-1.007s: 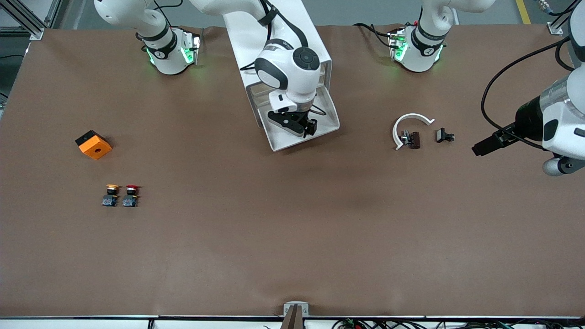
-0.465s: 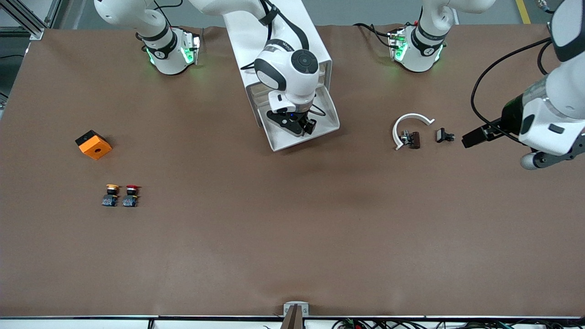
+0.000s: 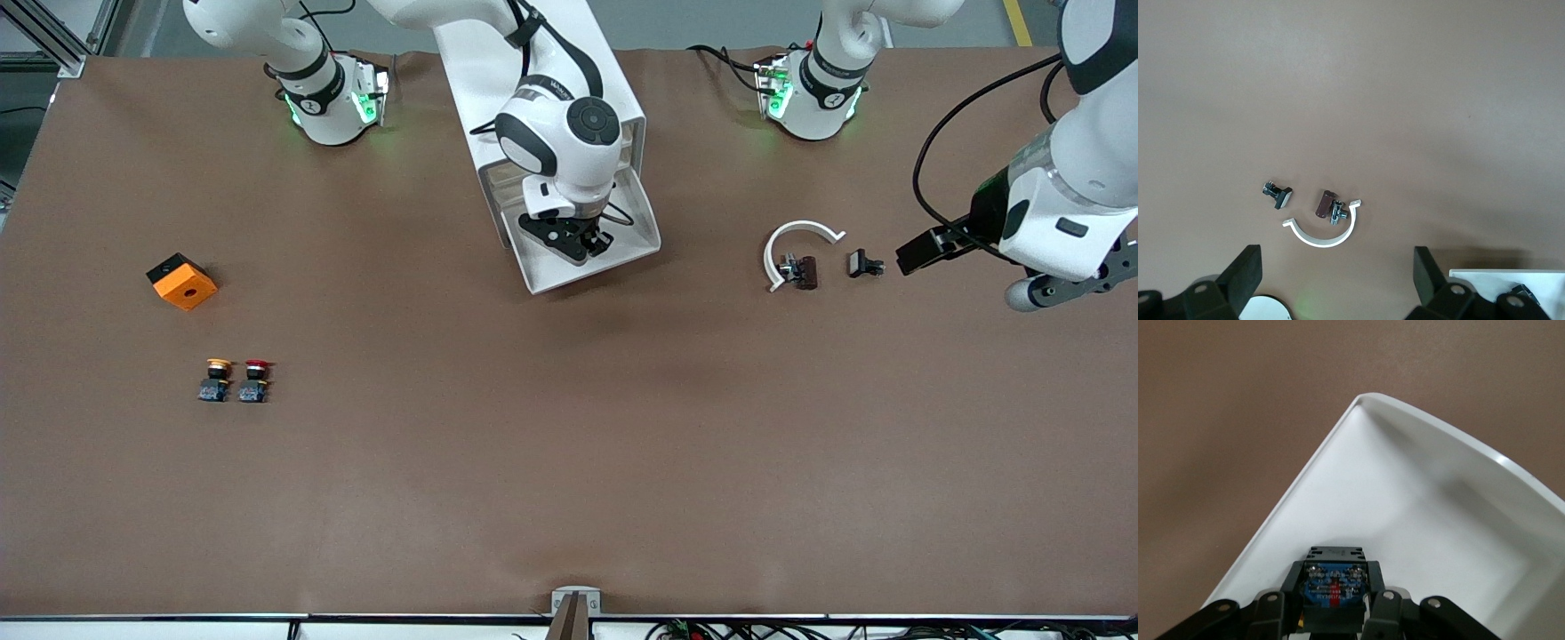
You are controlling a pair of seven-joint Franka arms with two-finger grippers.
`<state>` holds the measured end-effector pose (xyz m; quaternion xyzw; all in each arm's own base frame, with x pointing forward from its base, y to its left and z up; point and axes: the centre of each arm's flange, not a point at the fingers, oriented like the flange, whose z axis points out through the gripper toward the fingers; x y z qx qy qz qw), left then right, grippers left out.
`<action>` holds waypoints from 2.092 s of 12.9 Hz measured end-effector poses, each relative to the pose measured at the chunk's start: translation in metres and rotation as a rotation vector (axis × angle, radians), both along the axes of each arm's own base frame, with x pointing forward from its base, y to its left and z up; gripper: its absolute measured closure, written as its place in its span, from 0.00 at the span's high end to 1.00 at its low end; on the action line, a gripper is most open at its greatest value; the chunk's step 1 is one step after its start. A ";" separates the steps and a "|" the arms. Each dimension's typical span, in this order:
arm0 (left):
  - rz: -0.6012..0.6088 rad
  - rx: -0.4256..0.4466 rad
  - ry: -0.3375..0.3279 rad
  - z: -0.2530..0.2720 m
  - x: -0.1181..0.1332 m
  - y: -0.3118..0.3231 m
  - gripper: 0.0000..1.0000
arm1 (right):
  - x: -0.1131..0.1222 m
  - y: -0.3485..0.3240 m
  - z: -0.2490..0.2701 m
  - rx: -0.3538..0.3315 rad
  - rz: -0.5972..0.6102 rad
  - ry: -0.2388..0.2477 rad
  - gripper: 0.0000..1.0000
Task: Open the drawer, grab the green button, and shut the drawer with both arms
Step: 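Lift the green button out and carry it toward the red button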
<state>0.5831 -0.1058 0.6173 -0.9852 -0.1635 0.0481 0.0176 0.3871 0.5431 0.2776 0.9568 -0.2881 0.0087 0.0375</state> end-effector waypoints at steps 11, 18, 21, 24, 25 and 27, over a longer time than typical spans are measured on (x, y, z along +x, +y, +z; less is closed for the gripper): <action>-0.008 -0.042 -0.055 -0.014 -0.013 0.005 1.00 | 0.145 -0.139 0.212 0.087 0.106 0.063 0.41; -0.133 -0.047 -0.073 -0.066 -0.008 -0.077 1.00 | 0.205 -0.283 0.212 0.004 0.278 0.103 0.41; -0.222 -0.042 -0.060 -0.136 0.004 -0.144 1.00 | 0.234 -0.337 0.160 0.027 0.364 0.043 0.41; -0.300 -0.042 -0.025 -0.217 0.006 -0.201 1.00 | 0.247 -0.395 0.095 0.032 0.434 0.014 0.41; -0.328 -0.042 -0.012 -0.244 0.002 -0.221 1.00 | 0.246 -0.408 0.074 0.032 0.455 0.002 0.41; -0.368 -0.053 0.021 -0.293 -0.010 -0.256 1.00 | 0.241 -0.428 0.035 0.031 0.490 -0.015 0.41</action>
